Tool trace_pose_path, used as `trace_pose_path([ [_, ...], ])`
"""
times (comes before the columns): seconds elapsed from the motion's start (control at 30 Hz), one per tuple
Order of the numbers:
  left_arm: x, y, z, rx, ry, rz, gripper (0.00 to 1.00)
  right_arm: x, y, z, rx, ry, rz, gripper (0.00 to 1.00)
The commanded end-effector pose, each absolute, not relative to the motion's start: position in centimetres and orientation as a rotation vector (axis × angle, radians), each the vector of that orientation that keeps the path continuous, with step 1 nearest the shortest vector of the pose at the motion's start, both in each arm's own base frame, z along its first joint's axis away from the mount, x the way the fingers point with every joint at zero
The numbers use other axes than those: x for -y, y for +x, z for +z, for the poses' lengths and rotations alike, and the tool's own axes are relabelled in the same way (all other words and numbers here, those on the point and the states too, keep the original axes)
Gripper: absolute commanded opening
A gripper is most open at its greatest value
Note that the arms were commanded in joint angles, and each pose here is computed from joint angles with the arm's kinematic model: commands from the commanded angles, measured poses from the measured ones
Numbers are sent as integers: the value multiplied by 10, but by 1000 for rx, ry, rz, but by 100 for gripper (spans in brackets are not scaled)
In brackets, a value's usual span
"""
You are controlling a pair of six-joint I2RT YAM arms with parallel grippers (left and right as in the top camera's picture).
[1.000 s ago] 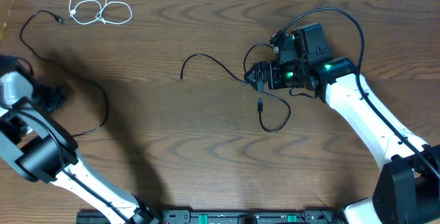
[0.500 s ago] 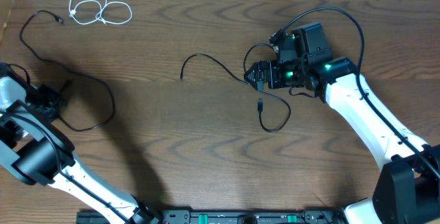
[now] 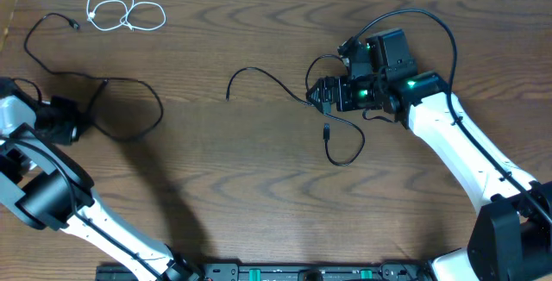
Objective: Untangle cables
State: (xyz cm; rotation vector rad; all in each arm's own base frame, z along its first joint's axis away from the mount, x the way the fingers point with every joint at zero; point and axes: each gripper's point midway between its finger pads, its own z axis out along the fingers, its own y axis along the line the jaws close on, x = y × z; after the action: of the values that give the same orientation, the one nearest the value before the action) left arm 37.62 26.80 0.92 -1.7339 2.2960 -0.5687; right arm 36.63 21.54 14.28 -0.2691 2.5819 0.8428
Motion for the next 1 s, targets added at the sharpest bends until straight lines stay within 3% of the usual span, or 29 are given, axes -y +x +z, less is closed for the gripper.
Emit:
trace_pose_path([
  [0.0, -240, 393, 5, -2241, -1821, -735, 8, -220, 365, 142, -2584, -281, 859, 99],
  [0.33, -220, 443, 29, -2348, -1403, -668, 8, -220, 365, 142, -2585, -281, 859, 99],
  [0.47, -233, 437, 57, -2353, -1353, -515, 27, -221, 366, 143, -2578, -282, 859, 99],
  [0.6, -213, 429, 65, -2558, -987, -396, 33, -222, 370, 146, -2556, -287, 862, 99],
  [0.77, -153, 423, 39, -2757, -710, -435, 56, -223, 371, 146, -2551, -289, 862, 99],
  [0.8, -137, 425, 31, -2782, -670, -446, 70, -223, 369, 145, -2558, -290, 862, 99],
  [0.83, -129, 426, 26, -2795, -648, -440, 94, -223, 369, 145, -2560, -291, 862, 99],
  [0.97, -108, 423, 4, -2877, -585, -305, 97, -227, 367, 146, -2557, -306, 866, 99],
])
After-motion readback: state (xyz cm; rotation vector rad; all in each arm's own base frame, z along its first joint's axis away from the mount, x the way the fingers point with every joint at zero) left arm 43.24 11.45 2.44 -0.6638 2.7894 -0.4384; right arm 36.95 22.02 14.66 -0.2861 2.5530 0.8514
